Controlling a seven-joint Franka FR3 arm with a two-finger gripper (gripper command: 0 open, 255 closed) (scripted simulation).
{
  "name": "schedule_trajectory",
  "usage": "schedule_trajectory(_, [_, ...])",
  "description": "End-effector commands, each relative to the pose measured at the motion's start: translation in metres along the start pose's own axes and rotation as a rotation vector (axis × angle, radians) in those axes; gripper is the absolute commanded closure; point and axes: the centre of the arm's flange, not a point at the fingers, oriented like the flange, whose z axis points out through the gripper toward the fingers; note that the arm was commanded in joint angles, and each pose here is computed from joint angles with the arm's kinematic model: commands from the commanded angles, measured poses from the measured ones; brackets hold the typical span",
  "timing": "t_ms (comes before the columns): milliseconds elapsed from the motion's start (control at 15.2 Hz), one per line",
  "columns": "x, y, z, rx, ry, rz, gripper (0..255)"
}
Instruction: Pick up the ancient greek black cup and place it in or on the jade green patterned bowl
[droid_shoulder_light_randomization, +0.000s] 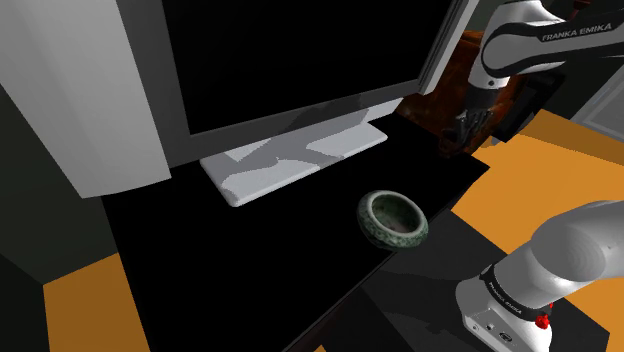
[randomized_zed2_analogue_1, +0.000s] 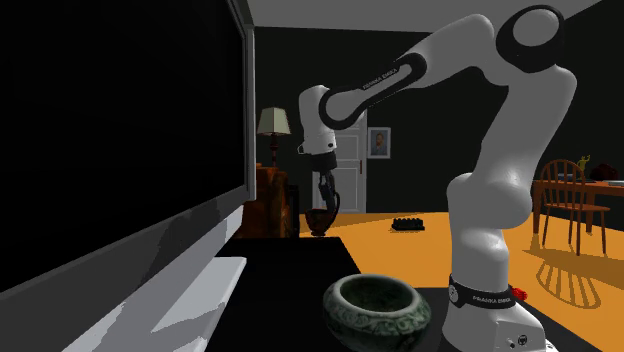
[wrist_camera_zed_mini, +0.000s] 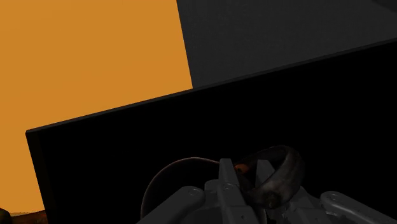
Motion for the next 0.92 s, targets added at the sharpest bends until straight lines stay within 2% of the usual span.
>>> schedule_trajectory(0, [-0.003,0.001,-0.011,0.000,0.000,0.000,255])
schedule_trajectory(858, [-0.013,0.009,-0.078,0.000,0.000,0.000,255])
